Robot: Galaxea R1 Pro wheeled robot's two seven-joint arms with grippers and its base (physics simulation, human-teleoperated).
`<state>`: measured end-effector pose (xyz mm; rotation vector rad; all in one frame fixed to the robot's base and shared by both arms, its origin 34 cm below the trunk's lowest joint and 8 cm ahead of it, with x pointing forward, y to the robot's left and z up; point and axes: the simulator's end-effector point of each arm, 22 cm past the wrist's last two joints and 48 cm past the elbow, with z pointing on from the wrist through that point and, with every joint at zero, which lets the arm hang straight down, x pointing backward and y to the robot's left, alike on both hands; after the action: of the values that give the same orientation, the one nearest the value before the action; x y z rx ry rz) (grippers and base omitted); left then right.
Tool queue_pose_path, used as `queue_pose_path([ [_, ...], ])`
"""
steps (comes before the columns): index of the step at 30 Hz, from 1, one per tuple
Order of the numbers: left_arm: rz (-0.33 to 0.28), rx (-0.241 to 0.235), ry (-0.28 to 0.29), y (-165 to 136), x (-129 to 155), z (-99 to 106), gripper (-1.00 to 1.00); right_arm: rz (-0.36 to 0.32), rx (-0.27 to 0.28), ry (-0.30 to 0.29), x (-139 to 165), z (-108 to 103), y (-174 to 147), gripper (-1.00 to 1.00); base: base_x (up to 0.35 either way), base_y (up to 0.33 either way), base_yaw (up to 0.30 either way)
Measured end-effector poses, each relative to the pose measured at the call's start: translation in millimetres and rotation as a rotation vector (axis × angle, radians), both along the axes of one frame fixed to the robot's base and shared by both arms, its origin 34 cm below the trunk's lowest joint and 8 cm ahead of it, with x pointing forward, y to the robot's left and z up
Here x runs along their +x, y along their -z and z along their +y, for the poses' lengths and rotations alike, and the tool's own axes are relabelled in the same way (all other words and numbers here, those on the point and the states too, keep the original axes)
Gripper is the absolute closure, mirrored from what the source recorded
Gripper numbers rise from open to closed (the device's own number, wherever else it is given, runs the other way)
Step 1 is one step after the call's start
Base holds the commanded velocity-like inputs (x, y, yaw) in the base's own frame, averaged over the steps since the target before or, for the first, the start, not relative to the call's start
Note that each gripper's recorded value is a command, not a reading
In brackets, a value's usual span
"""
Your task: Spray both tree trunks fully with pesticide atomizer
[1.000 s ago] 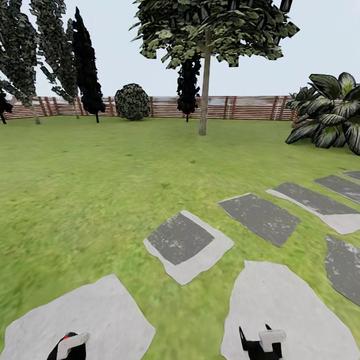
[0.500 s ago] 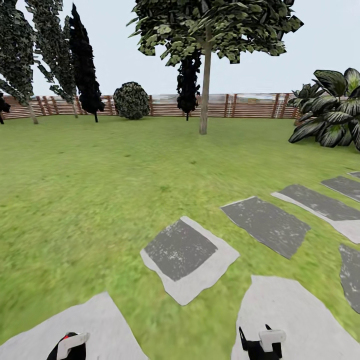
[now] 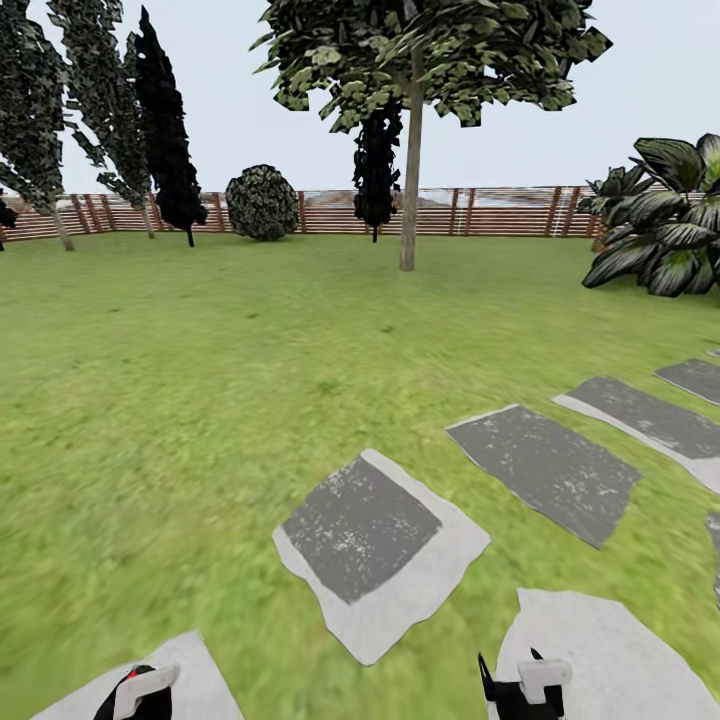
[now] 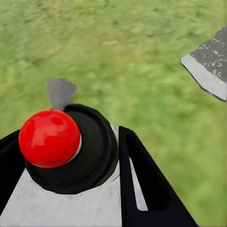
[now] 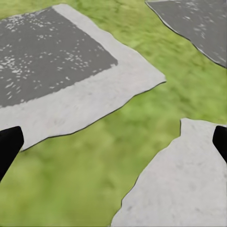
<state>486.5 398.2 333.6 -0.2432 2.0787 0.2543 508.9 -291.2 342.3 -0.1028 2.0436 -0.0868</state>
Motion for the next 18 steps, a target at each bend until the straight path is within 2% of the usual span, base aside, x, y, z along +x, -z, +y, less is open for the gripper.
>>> queue_pose_path([
  [18, 0.000, 0.000, 0.000, 0.0, 0.0, 0.0, 1.00, 0.000, 0.000, 0.000, 0.0, 0.1, 0.0, -1.00, 0.340, 0.000, 0.000],
])
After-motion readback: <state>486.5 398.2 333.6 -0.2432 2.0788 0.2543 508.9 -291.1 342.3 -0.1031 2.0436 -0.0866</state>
